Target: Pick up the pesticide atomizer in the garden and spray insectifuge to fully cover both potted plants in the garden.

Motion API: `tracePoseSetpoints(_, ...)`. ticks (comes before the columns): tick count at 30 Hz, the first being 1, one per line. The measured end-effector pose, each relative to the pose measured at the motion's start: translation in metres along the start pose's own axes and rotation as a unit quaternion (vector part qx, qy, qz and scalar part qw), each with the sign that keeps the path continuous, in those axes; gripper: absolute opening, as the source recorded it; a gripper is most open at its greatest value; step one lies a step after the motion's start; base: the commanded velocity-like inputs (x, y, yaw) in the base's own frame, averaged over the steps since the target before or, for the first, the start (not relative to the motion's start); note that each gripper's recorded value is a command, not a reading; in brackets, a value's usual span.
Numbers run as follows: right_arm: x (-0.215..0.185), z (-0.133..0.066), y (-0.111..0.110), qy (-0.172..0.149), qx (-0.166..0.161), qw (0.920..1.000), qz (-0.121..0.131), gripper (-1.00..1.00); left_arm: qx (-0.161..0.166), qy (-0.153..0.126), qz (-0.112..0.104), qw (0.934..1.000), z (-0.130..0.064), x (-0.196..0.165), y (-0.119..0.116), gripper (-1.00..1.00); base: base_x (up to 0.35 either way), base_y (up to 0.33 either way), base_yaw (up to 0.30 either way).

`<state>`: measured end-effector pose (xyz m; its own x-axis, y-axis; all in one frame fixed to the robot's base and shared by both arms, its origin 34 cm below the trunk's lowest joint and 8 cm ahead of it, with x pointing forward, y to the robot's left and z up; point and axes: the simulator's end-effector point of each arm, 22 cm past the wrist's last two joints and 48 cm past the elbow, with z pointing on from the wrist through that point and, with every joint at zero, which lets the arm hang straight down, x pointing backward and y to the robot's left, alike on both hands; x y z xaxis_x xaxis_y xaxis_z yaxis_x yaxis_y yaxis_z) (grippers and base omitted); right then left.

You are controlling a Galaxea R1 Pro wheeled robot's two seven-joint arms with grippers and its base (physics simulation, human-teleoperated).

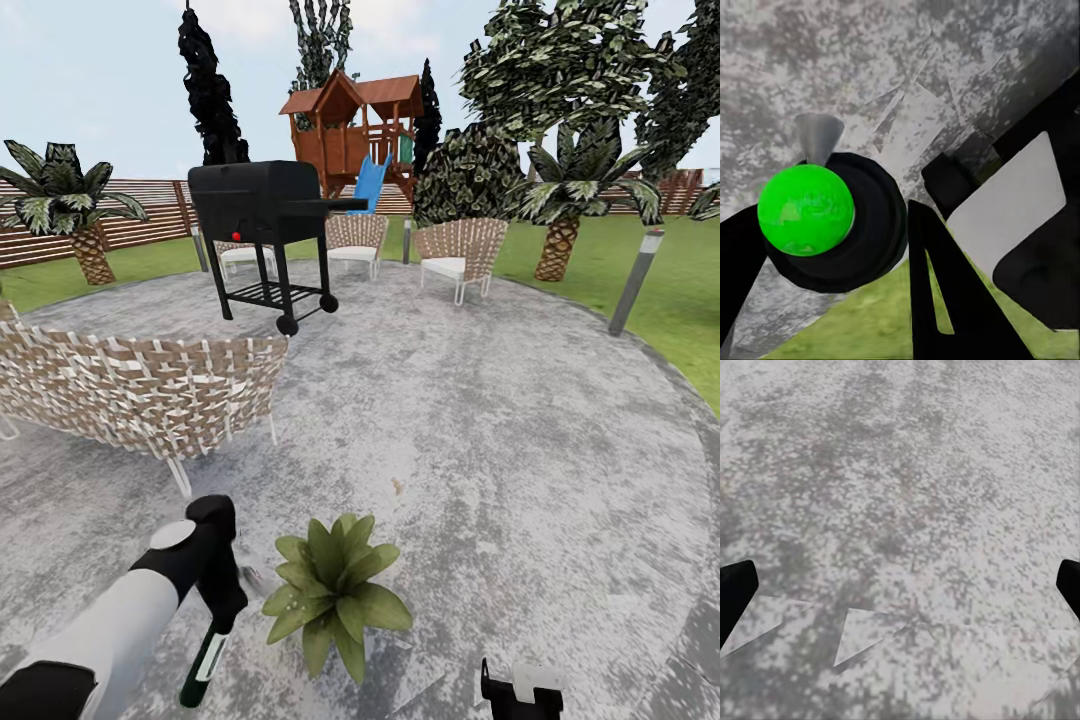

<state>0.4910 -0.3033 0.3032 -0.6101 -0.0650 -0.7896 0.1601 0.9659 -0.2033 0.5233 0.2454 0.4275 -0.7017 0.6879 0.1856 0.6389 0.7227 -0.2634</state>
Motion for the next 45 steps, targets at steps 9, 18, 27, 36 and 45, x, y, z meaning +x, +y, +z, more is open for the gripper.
tracePoseSetpoints(9, 0.000, 0.000, 0.000, 0.000, 0.000, 1.0000, 0.000, 1.00, -0.088, 0.040, 0.052, 0.9940, -0.048, -0.020, 0.022, -1.00, 0.000, 0.000, 0.000)
tracePoseSetpoints(18, 0.000, 0.000, -0.001, -0.001, 0.001, 1.0000, -0.001, 1.00, -0.091, 0.040, 0.051, 0.9937, -0.053, -0.019, 0.026, -1.00, 0.065, 0.038, 0.000)
tracePoseSetpoints(27, 0.000, 0.002, -0.012, -0.001, 0.006, 1.0000, -0.007, 1.00, -0.073, 0.076, 0.061, 0.9926, -0.015, 0.003, 0.011, -1.00, 0.028, 0.015, 0.000)
tracePoseSetpoints(36, 0.000, 0.002, -0.009, -0.001, 0.006, 1.0000, -0.004, 1.00, -0.067, 0.089, 0.058, 0.9920, -0.003, 0.015, 0.009, -1.00, 0.000, 0.000, -0.097)
tracePoseSetpoints(45, 0.001, 0.002, -0.011, 0.000, 0.007, 1.0000, -0.004, 1.00, -0.058, 0.109, 0.036, 0.9917, 0.008, 0.043, 0.019, -1.00, 0.000, 0.000, -0.046)
